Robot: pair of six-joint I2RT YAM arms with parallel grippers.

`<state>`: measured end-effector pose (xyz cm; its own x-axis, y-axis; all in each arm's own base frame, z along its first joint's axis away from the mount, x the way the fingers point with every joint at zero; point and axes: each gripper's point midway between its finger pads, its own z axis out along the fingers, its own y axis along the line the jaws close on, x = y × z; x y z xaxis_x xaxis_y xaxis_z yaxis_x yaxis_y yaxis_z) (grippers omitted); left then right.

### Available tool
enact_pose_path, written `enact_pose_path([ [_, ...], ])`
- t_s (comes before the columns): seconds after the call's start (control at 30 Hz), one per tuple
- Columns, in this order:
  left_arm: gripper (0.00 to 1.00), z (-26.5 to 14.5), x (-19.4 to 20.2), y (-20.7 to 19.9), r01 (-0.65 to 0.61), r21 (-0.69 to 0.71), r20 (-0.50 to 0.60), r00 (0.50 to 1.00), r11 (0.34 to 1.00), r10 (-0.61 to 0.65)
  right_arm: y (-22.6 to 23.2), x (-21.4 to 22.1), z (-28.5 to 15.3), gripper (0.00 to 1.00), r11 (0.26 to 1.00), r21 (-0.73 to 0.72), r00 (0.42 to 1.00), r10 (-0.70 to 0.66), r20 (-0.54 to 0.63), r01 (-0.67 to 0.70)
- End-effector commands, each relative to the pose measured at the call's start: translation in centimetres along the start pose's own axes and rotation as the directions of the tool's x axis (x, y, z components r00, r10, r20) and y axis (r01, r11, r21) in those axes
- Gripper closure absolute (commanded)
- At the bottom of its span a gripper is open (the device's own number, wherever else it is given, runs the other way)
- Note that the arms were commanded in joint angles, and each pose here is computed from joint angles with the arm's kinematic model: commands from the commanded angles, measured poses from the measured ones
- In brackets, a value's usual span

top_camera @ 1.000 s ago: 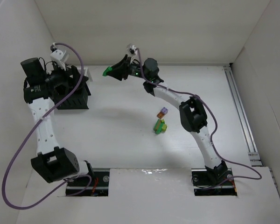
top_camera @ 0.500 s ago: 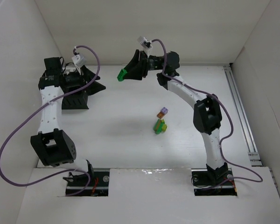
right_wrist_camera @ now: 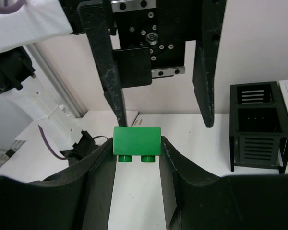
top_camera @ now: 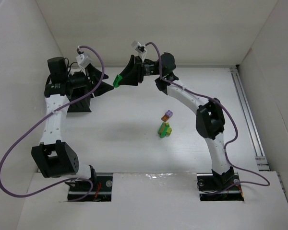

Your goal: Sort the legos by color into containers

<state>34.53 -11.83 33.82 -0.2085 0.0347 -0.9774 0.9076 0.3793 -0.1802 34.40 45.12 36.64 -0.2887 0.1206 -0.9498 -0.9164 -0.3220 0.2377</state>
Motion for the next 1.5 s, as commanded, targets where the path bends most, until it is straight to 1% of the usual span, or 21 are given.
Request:
enact_pose_path([
  [0.0,0.24,0.0,-1.0,-1.9,-0.027,0.066,0.023,0.999,0.997,0.026,-0.4,-1.5,0.8,1.0,0.998,0.033,0.998,-0.047,0.031,0.046],
  [0.03,0.24,0.0,-0.7,-1.9,-0.025,0.068,0.015,1.0,0.997,0.024,-0.4,-1.5,0.8,1.0,0.998,0.033,0.998,-0.056,0.03,0.055],
  [0.07,0.24,0.0,-1.0,-1.8,-0.056,0.067,0.019,0.998,0.996,0.055,-0.4,-1.5,0.8,1.0,0.998,0.033,0.998,-0.056,0.03,0.055],
  [0.13,0.24,0.1,-0.3,-1.7,-0.014,0.083,0.005,1.0,0.996,0.014,-0.4,-1.5,0.8,1.0,0.998,0.033,0.998,-0.056,0.03,0.055],
  [0.17,0.24,0.0,-0.8,-1.8,-0.032,0.083,0.006,0.999,0.996,0.032,-0.5,-1.5,0.8,1.0,0.997,0.033,0.997,-0.066,0.03,0.065],
  [0.23,0.24,0.4,0.0,-1.7,-0.01,0.106,-0.008,1.0,0.994,0.011,-0.3,-1.8,0.8,1.0,0.997,0.031,0.997,-0.075,0.033,0.074],
  [0.27,0.24,0.7,-0.1,-2.1,-0.017,0.119,-0.012,1.0,0.993,0.019,-0.3,-2.1,0.9,1.0,0.996,0.031,0.996,-0.084,0.032,0.083],
  [0.37,0.25,0.8,0.1,-1.6,-0.009,0.121,-0.017,1.0,0.993,0.011,-0.5,-2.0,0.9,1.0,0.995,0.031,0.995,-0.095,0.032,0.094],
  [0.43,0.27,0.9,0.0,-1.4,-0.007,0.13,-0.014,1.0,0.992,0.009,-0.6,-1.9,0.9,1.0,0.996,0.034,0.996,-0.086,0.03,0.085],
  [0.53,0.31,0.9,-0.4,-1.3,-0.016,0.137,-0.007,1.0,0.99,0.017,-0.7,-1.8,0.9,1.0,0.994,0.036,0.995,-0.099,0.026,0.098],
  [0.57,0.34,1.0,-0.2,-1.0,-0.005,0.138,-0.01,1.0,0.99,0.007,-0.7,-1.8,0.9,1.0,0.994,0.036,0.995,-0.099,0.026,0.098],
  [0.6,0.36,1.0,-0.2,-1.1,-0.005,0.146,-0.006,1.0,0.989,0.006,-0.7,-1.2,1.2,1.0,0.996,0.033,0.996,-0.089,0.018,0.088],
  [0.73,0.36,1.1,-0.7,-1.1,-0.008,0.153,0.0,1.0,0.988,0.008,-1.3,-0.8,1.2,1.0,0.995,0.051,0.996,-0.092,0.009,0.091],
  [0.83,0.32,1.3,-1.0,-1.4,-0.009,0.162,0.0,1.0,0.987,0.009,-1.7,-0.6,1.1,1.0,0.993,0.068,0.996,-0.095,0.004,0.094],
  [0.93,0.32,1.4,-0.8,-1.2,0.0,0.162,-0.003,1.0,0.987,0.0,-1.9,-0.3,1.1,1.0,0.994,0.073,0.996,-0.084,-0.003,0.084],
  [1.0,0.32,1.4,-1.2,-1.2,-0.004,0.161,0.0,1.0,0.987,0.004,-1.8,-0.6,1.1,1.0,0.992,0.071,0.995,-0.103,-0.001,0.103],
  [1.03,0.33,1.4,-0.9,-1.0,0.015,0.161,-0.004,1.0,0.987,-0.015,-1.8,-0.6,1.1,1.0,0.992,0.071,0.995,-0.103,-0.001,0.103],
  [1.13,0.36,1.7,-1.0,-1.1,0.004,0.17,-0.003,1.0,0.985,-0.004,-2.0,-0.7,1.1,1.0,0.991,0.079,0.994,-0.113,0.003,0.112],
  [1.23,0.42,1.8,-0.7,-0.7,0.023,0.162,-0.011,1.0,0.987,-0.021,-2.0,-0.7,1.1,1.0,0.99,0.079,0.993,-0.122,0.002,0.121],
  [1.43,0.49,1.9,-0.9,-0.4,0.023,0.161,-0.008,1.0,0.987,-0.022,-1.7,-0.3,1.4,1.0,0.99,0.074,0.992,-0.123,-0.006,0.123],
  [1.47,0.51,1.9,-1.0,-0.2,0.023,0.151,-0.011,1.0,0.988,-0.021,-1.4,-0.8,1.5,1.0,0.989,0.071,0.991,-0.131,-0.003,0.131],
])
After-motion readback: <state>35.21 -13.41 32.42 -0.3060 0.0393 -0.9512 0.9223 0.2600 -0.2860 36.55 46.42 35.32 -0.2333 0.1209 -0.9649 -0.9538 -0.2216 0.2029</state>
